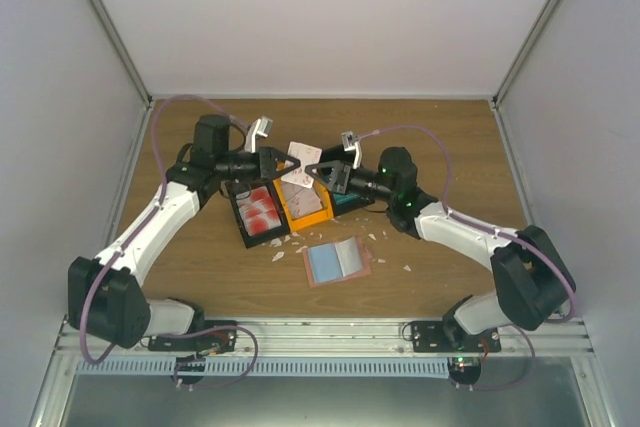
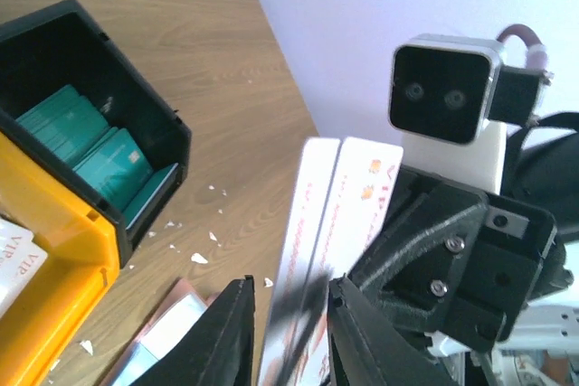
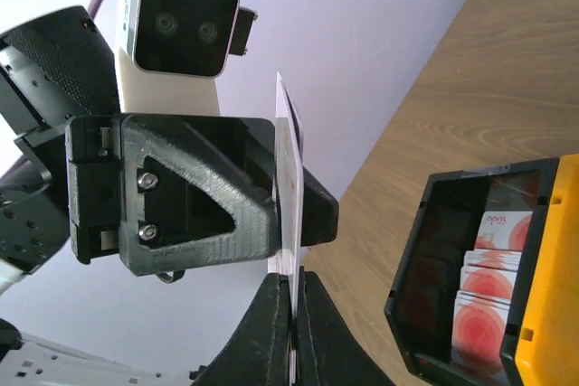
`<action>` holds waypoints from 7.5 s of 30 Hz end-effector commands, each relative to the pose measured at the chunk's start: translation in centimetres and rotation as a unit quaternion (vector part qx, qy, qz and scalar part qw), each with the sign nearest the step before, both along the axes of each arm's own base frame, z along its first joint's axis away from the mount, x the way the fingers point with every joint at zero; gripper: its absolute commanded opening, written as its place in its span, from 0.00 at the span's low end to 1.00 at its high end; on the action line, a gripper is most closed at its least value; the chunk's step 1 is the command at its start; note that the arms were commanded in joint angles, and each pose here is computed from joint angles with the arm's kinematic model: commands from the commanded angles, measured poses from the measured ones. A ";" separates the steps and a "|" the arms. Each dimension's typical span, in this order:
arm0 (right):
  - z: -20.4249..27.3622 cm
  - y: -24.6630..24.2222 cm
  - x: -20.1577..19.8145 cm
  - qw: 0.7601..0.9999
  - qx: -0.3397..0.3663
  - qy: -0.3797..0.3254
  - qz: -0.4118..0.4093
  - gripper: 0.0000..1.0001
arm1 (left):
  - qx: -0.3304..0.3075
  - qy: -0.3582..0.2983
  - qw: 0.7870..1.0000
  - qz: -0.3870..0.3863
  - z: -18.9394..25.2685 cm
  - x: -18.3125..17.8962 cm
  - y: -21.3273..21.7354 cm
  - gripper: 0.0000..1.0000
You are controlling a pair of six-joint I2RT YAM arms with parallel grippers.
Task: Put the credit cards into the card holder
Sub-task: Pick up the credit card from the storage box, then insert the credit card into the card holder.
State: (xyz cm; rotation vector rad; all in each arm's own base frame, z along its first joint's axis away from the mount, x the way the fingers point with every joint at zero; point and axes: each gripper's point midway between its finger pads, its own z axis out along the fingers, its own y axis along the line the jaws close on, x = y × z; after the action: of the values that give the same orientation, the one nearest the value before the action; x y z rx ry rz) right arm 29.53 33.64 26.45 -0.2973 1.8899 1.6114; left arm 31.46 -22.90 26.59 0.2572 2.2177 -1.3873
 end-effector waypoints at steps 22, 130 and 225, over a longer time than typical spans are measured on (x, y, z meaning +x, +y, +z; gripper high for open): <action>5.6 -1.9 -5.5 0.990 0.081 -0.053 0.104 0.00 | -0.101 -0.080 0.989 -0.070 4.8 -3.7 0.9 0.23; -24.5 -6.2 -10.9 0.907 -0.250 0.324 0.097 0.08 | 0.138 0.201 0.965 0.098 -23.4 -14.6 0.3 0.00; -22.6 -4.7 -10.3 0.886 -0.419 0.193 0.036 0.09 | 0.157 0.170 0.968 0.096 -20.3 -14.5 1.0 0.00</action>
State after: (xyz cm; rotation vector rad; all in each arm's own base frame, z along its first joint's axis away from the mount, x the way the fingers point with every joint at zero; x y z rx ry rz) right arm 19.26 29.19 3.29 -0.4014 2.8602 0.9013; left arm 16.31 -21.50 4.94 -0.1320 2.7138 -1.0251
